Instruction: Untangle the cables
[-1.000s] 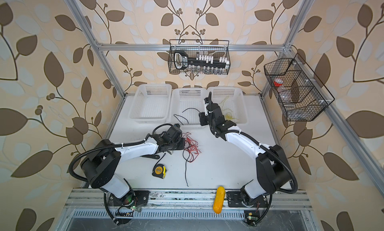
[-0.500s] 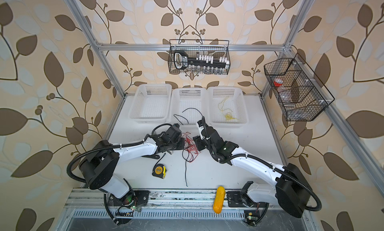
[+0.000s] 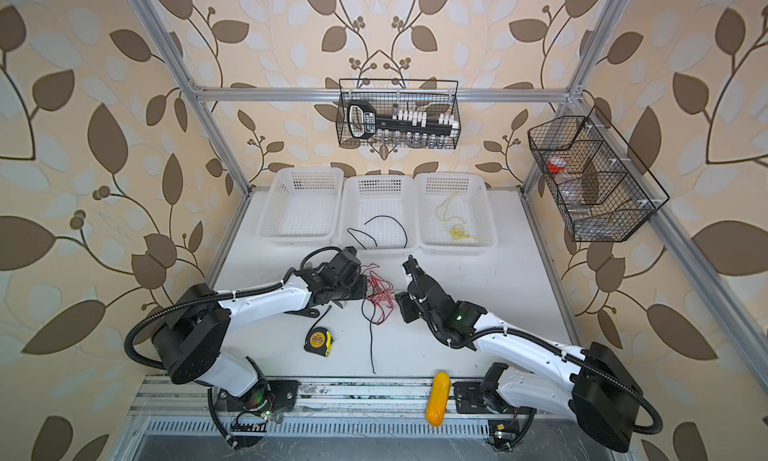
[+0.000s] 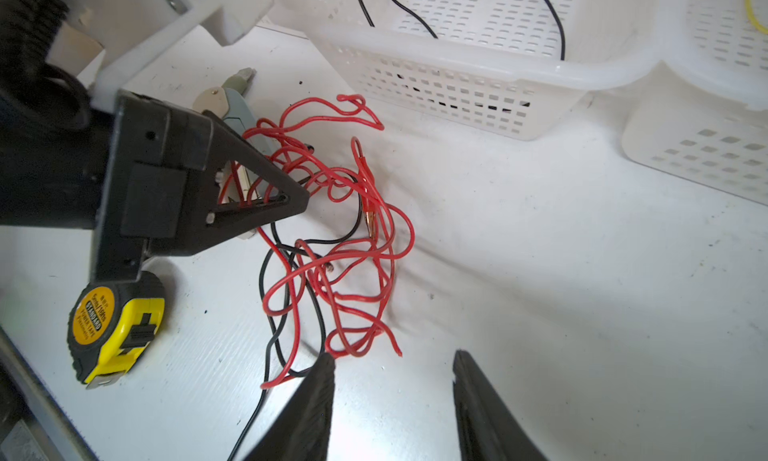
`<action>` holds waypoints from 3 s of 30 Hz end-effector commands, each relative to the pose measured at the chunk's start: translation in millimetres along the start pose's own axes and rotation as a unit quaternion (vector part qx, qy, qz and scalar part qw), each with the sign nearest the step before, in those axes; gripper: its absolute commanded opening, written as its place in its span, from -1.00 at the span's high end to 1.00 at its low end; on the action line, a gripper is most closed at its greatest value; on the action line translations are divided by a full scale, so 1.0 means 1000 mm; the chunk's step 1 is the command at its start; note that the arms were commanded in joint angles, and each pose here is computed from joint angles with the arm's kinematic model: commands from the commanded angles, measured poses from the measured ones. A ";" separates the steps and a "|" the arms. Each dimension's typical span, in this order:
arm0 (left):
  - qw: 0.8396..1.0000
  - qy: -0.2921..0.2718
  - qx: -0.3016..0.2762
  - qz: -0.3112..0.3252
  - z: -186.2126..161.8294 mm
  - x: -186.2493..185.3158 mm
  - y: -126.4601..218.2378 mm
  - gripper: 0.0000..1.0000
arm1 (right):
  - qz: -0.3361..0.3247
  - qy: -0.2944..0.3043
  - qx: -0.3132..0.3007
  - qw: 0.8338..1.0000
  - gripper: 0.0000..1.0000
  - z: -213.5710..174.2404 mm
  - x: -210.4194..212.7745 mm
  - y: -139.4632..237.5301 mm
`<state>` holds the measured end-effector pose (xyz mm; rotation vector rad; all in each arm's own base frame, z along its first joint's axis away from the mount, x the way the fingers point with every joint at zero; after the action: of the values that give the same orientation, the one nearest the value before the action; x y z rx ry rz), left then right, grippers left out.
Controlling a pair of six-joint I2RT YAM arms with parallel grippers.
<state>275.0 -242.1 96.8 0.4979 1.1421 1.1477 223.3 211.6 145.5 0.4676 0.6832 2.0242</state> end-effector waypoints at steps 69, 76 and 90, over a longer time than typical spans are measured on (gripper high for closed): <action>0.992 0.123 0.000 -0.040 0.030 -0.038 0.039 1.00 | 0.018 0.014 -0.037 0.999 0.19 -0.013 0.090 -0.077; 0.992 0.123 -0.001 -0.035 0.030 -0.036 0.038 1.00 | 0.040 0.004 -0.059 0.997 0.18 -0.011 0.083 -0.053; 0.989 0.144 0.008 -0.038 0.027 -0.035 0.033 1.00 | 0.101 0.076 -0.070 0.990 0.15 0.004 0.093 -0.024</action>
<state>279.2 -243.8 131.4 0.3687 1.3919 1.2192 198.5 294.0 144.1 0.3463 0.5195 2.2610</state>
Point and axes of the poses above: each gripper's point midway between its finger pads, its own y axis back along the fingers, its own x axis along the line the jaws close on, z = x × y, the point moved 3 cm from there along y, back along the fingers, and after that the axes turned 7 degrees about y, right-handed, at the moved point
